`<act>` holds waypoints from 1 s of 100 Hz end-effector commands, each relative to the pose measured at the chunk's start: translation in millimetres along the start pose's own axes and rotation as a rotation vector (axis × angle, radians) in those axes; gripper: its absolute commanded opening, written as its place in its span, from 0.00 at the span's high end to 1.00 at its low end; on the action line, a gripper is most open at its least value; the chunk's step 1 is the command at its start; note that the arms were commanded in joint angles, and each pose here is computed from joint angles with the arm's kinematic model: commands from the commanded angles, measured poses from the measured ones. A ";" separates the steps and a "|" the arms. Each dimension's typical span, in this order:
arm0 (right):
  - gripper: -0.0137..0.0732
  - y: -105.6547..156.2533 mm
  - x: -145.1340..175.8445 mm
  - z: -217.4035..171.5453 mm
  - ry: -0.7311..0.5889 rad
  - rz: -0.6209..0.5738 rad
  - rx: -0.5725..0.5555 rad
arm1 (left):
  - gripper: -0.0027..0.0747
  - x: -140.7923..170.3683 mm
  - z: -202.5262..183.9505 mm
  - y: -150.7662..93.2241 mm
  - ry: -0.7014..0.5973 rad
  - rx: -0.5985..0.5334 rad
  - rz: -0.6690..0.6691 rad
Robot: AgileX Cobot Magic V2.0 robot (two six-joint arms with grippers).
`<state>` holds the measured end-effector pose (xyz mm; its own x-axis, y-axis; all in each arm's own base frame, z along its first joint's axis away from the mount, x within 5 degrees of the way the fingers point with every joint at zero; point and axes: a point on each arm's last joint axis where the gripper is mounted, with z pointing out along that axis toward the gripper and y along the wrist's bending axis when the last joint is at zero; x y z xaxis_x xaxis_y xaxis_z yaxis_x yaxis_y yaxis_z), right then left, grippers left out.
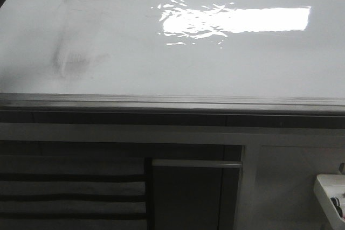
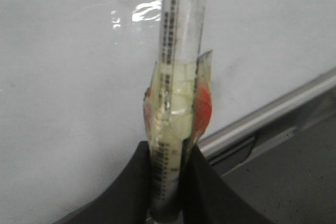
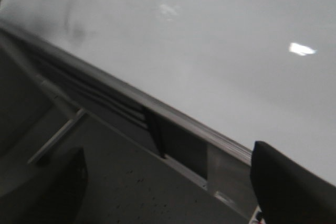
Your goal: Write number 3 on whiteboard
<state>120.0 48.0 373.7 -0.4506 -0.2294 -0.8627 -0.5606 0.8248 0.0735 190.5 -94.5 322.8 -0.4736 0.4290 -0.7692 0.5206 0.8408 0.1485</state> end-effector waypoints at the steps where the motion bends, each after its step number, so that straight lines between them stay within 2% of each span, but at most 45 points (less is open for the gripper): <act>1: 0.19 4.3 -25.7 5.3 -0.027 -0.077 -0.115 | 0.99 -24.2 -20.5 -11.1 -0.098 0.081 0.065; 8: 0.19 8.4 -34.1 15.9 0.019 -0.145 -0.198 | 0.99 -30.1 -27.1 -21.9 -0.108 0.174 0.131; 16: 0.19 14.9 -44.4 28.8 0.052 -0.239 -0.285 | 0.99 -29.6 -33.6 -36.3 -0.096 0.309 0.274; 25: 0.19 27.8 -53.7 47.0 0.075 -0.334 -0.389 | 0.99 -29.8 -39.0 -49.0 -0.119 0.446 0.310; 39: 0.19 49.3 -61.7 72.9 0.090 -0.436 -0.501 | 0.99 -30.3 -44.6 -58.8 -0.165 0.564 0.371; 53: 0.19 67.8 -69.8 93.2 0.097 -0.481 -0.571 | 0.99 -29.9 -45.6 -60.3 -0.171 0.583 0.388; 73: 0.19 78.1 -90.9 103.5 0.073 -0.526 -0.607 | 0.99 -27.7 -46.0 -61.0 -0.152 0.596 0.405; 100: 0.22 96.9 -101.1 122.8 0.136 -0.585 -0.709 | 0.99 -25.9 -45.6 -60.5 -0.135 0.594 0.424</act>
<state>200.1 208.8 389.6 -0.0586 -0.6503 -0.7574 -0.9964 0.0846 0.0045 141.3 -140.7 344.7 -0.1091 0.6539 -0.7487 0.9614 0.2608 0.0876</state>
